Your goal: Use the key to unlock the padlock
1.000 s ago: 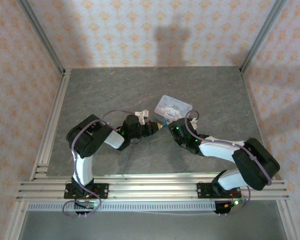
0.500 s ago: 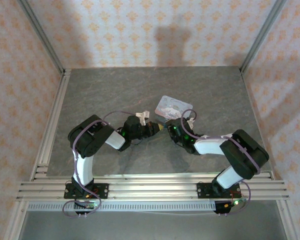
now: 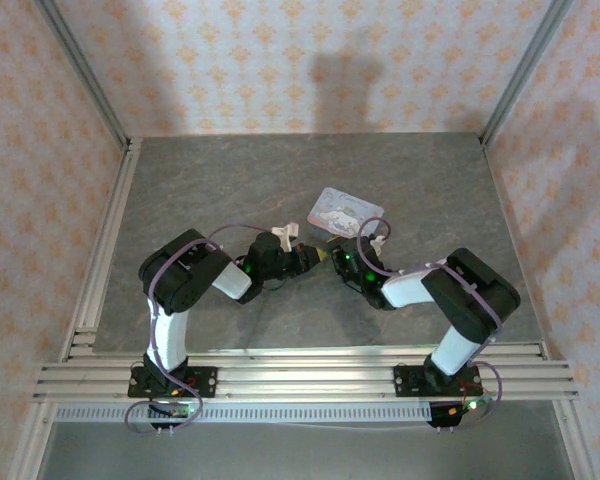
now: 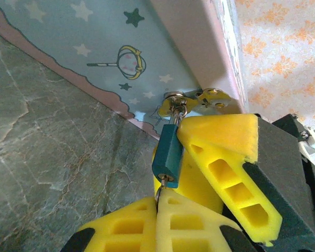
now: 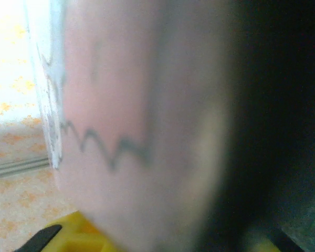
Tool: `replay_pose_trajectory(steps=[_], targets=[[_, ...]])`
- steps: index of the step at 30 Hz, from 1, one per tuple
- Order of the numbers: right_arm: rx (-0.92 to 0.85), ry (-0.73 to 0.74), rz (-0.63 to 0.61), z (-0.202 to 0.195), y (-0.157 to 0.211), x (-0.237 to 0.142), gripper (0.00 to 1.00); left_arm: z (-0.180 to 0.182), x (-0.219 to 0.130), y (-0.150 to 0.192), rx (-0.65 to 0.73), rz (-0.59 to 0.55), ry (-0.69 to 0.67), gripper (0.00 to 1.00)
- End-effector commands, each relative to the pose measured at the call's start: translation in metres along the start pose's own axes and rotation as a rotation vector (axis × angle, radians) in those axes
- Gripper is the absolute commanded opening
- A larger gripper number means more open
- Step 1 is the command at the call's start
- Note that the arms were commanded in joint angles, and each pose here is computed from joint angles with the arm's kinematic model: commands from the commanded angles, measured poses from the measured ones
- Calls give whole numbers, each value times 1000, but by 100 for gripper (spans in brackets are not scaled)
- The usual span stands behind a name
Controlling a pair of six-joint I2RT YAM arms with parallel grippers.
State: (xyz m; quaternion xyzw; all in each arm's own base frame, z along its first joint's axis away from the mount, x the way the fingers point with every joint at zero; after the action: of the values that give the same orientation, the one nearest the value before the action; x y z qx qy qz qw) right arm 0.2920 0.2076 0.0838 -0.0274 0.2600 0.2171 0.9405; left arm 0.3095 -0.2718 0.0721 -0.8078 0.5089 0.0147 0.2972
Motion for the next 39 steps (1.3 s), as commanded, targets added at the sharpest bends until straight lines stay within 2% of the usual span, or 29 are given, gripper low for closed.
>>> replay_pose_trajectory(steps=[1,6,16,20,23,28,30,33,39], targets=[[-5,39,-16,-15,-5,2,19,-11,4,-2,16,-8,52,0],[-15,51,-35,-21,-9,-1,0,-11,6,-2,10,-3,53,0],[-125,38,-5,-20,-6,-3,0,-23,10,-10,-47,-14,109,0],[-130,29,-5,-22,-7,-7,0,-27,12,-15,-70,-28,119,0],[-123,22,1,-23,-7,-9,0,-27,13,-16,-75,-29,118,4],[-116,1,27,-19,-3,-9,0,-25,16,-16,-88,-32,129,1],[-114,-6,40,-17,-1,-8,0,-26,16,-16,-87,-32,131,4],[-100,-5,41,-19,-2,-9,0,-28,17,-16,-82,-34,137,15],[-84,1,24,-23,-5,-13,0,-28,16,-15,-74,-39,133,12]])
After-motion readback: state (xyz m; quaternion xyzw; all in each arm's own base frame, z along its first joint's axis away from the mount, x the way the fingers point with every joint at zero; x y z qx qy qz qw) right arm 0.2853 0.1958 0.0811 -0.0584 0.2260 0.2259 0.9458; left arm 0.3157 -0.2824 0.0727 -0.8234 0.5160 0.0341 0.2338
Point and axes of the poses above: each hand's point on the last joint's axis, 136 mm out from that joint toward the fingers, its own x axis out along the fingers, its own z axis along the line the jaws close on, y = z × x, the point moved 6 cm from there along -x, back along the fingers, and after that the axes turned 9 degrees about x, right-handed, at the moved point
